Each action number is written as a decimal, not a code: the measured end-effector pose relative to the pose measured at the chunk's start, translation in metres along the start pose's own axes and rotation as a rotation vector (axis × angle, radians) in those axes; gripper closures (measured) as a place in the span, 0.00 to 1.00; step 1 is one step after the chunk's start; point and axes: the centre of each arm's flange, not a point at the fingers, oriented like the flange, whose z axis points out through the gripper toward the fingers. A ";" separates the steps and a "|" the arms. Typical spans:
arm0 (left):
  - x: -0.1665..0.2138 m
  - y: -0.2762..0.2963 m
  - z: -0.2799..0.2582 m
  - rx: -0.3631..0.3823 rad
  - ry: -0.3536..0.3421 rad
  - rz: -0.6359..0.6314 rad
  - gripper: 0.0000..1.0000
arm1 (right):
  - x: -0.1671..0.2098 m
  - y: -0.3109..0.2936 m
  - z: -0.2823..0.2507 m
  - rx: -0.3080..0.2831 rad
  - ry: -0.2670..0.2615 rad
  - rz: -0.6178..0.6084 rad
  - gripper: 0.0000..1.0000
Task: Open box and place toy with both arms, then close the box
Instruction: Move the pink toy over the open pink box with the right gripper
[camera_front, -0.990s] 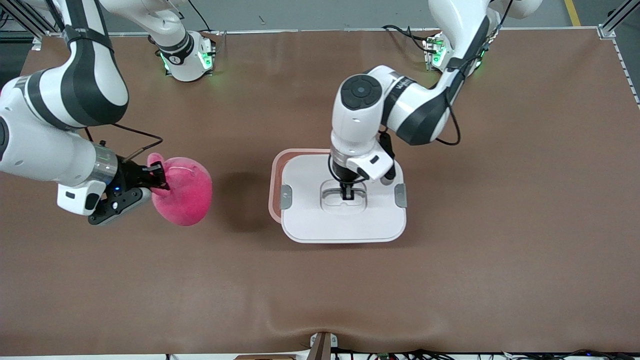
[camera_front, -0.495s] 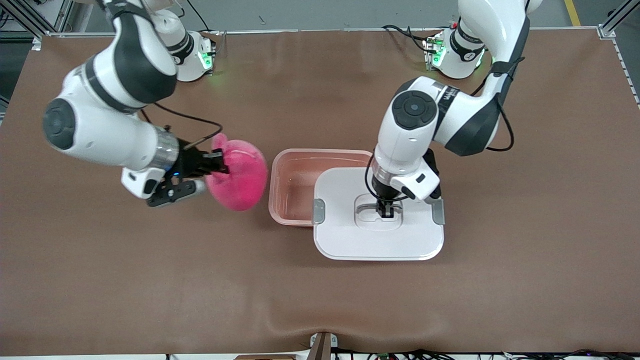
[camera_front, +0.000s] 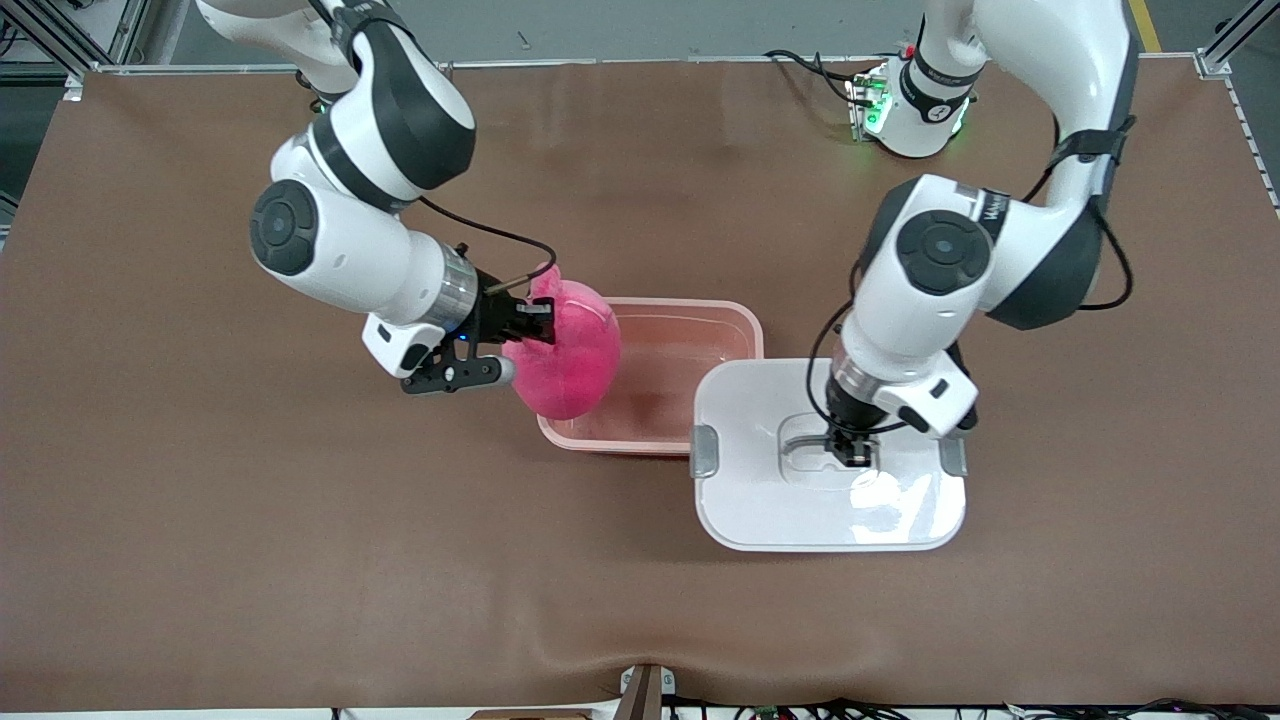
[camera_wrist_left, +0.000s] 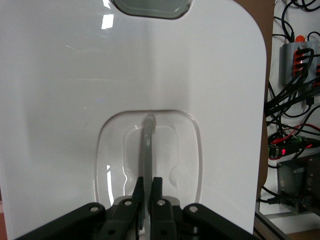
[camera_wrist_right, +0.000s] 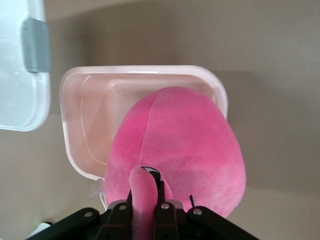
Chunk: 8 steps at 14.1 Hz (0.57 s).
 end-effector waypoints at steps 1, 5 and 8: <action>0.007 0.002 0.001 0.000 0.002 -0.002 0.93 | -0.001 -0.003 0.006 0.014 -0.012 0.010 0.86; 0.031 0.007 0.010 0.005 0.009 0.029 0.93 | 0.001 -0.004 0.018 0.040 -0.036 0.029 0.86; 0.051 0.008 0.017 -0.010 0.007 0.044 0.93 | 0.001 -0.010 0.024 0.043 -0.028 0.023 0.86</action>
